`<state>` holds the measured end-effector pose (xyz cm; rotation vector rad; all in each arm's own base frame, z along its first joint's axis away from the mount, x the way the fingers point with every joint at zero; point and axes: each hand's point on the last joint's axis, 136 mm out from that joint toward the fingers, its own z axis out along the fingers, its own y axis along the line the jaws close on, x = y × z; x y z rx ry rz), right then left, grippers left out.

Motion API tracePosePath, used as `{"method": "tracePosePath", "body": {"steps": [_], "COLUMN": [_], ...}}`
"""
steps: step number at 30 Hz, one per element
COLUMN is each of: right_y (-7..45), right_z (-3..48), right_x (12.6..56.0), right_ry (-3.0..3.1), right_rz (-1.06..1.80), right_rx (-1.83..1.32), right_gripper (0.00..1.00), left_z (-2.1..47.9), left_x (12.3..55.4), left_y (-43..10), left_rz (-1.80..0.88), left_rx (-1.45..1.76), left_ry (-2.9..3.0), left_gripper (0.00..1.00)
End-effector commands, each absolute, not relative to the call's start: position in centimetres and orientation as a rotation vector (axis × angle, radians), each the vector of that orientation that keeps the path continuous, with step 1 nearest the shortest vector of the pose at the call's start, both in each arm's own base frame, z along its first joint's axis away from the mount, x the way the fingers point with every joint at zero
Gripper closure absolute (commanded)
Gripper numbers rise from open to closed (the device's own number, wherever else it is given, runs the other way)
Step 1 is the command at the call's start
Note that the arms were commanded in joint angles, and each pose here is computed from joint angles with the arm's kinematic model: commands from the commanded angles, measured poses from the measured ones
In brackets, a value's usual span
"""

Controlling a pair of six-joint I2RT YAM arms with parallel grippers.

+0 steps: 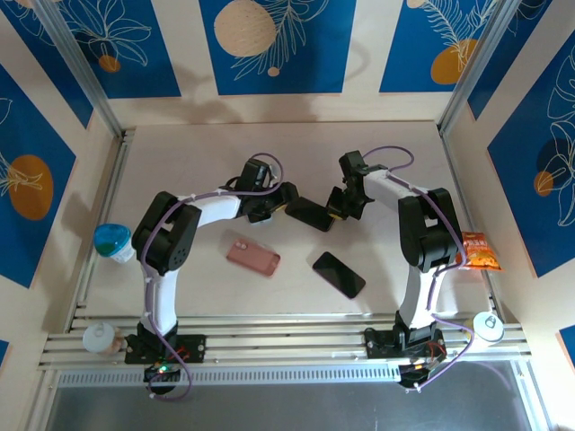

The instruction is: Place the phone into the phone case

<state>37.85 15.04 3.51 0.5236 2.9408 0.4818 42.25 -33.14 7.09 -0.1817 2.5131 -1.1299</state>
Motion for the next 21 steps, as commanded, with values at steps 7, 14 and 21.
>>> {"method": "tracePosePath", "body": {"steps": [7,14,21], "right_y": [14.2,13.9,14.2], "right_z": [4.1,3.6,0.5], "right_x": [38.0,38.0,36.0], "right_ry": [2.938,2.955,3.049], "right_rz": [0.440,0.433,0.359], "right_rx": [0.523,0.523,0.494], "right_gripper": [1.00,1.00,1.00], "left_z": [7.8,7.7,6.8], "left_x": [41.7,41.6,41.3], "left_y": [-34.5,-34.9,-35.2], "left_rz": [-1.192,-1.206,-1.209], "left_rx": [-0.160,-0.155,-0.158], "left_ry": [2.498,2.498,2.516], "left_gripper": [0.43,0.43,0.43]}}
